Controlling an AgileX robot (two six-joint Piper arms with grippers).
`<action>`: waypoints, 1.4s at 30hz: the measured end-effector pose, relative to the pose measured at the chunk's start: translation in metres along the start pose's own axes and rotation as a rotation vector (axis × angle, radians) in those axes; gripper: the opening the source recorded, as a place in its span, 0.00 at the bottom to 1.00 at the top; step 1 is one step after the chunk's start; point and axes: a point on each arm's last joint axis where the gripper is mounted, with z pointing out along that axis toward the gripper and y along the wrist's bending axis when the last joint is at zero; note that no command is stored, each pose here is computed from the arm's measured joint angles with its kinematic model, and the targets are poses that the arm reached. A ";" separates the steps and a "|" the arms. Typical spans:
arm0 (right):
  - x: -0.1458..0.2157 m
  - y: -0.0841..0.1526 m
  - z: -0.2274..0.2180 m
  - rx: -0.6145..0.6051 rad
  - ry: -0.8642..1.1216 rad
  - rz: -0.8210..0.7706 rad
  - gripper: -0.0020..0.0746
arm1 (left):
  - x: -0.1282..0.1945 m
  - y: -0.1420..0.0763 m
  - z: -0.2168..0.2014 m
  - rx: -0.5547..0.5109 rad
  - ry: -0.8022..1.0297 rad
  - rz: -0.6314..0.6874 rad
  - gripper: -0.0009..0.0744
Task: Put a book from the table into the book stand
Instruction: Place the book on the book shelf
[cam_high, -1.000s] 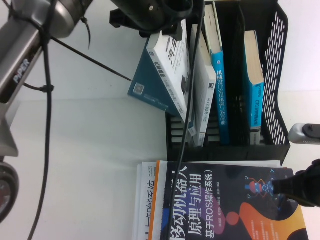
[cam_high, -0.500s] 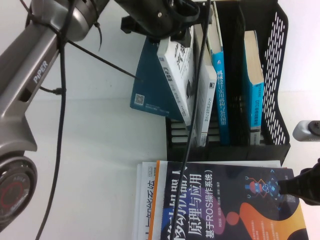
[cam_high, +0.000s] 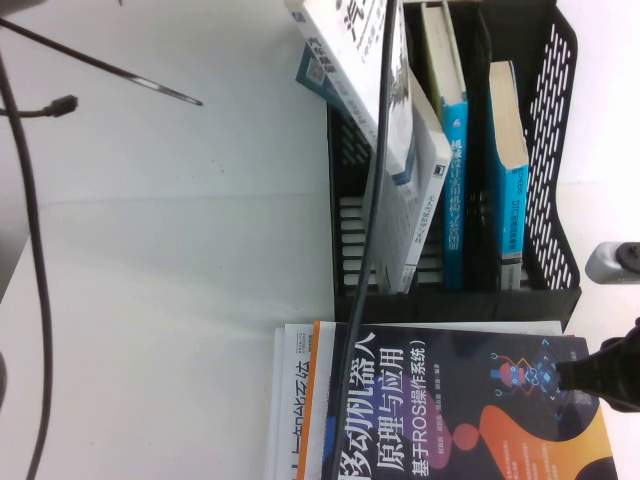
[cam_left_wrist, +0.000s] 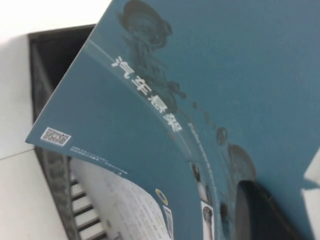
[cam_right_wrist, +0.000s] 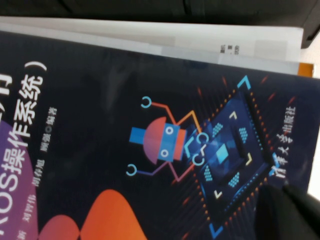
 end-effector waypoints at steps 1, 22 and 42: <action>0.000 0.000 0.000 0.000 0.000 0.000 0.02 | 0.000 -0.002 -0.003 0.010 -0.004 -0.001 0.17; 0.001 0.000 0.000 0.003 0.014 0.000 0.02 | 0.002 -0.013 -0.006 0.147 0.030 0.001 0.17; 0.001 0.000 0.000 0.004 0.015 0.000 0.02 | -0.004 -0.004 -0.023 -0.025 -0.053 -0.022 0.16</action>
